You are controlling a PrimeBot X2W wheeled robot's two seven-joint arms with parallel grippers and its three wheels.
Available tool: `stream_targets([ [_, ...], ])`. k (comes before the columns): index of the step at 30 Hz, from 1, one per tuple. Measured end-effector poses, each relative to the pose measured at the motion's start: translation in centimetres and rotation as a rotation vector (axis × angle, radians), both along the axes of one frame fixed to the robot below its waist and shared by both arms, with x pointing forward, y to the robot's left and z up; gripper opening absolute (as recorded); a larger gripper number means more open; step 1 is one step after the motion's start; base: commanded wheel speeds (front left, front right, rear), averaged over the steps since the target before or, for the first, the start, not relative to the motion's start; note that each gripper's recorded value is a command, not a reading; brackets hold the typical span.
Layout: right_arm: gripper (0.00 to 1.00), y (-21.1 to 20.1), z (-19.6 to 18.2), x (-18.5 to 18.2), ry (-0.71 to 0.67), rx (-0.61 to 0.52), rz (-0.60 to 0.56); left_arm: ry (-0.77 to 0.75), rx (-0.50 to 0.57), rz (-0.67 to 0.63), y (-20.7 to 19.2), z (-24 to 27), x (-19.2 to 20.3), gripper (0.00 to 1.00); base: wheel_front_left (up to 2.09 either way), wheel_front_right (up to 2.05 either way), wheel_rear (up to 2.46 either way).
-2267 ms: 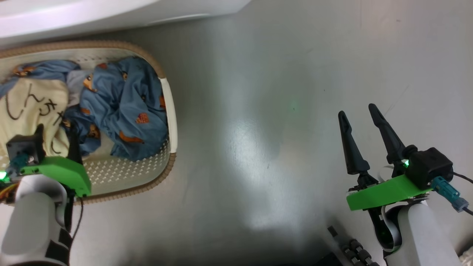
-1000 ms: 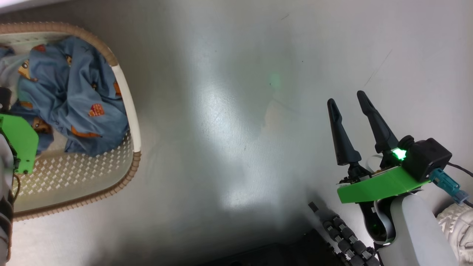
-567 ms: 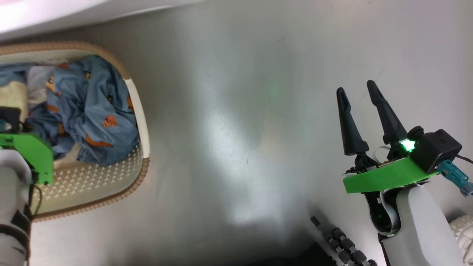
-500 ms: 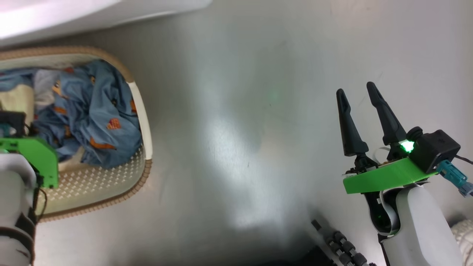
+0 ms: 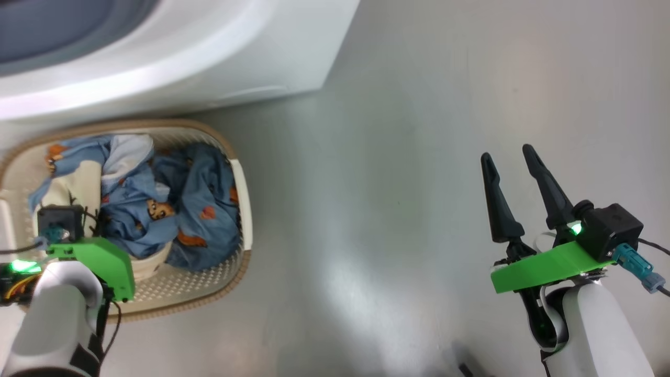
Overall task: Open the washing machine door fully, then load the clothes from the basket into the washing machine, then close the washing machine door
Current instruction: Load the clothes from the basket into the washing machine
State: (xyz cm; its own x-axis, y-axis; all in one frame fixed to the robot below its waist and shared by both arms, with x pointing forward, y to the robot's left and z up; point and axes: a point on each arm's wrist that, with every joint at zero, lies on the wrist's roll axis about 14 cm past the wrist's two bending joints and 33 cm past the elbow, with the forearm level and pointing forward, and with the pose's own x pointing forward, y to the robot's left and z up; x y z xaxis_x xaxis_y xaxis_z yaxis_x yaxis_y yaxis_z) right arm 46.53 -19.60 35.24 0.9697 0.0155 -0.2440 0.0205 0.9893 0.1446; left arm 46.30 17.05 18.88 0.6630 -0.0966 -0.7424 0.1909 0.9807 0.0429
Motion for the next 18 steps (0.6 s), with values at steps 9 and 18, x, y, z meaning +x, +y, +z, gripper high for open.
stream_targets([
  [9, 1.0, 0.9, 3.3, -1.3, -0.055, -0.001, 0.021, -0.22, -0.078, 0.078, -0.7, 7.5, -0.1, 0.0, 0.0, 0.0, 0.0],
  [18, 1.0, 1.4, 6.1, -3.4, -0.099, 0.012, 0.028, -0.424, -0.113, 0.135, 0.1, 14.8, -1.6, 0.0, 0.0, 0.0, 0.0],
])
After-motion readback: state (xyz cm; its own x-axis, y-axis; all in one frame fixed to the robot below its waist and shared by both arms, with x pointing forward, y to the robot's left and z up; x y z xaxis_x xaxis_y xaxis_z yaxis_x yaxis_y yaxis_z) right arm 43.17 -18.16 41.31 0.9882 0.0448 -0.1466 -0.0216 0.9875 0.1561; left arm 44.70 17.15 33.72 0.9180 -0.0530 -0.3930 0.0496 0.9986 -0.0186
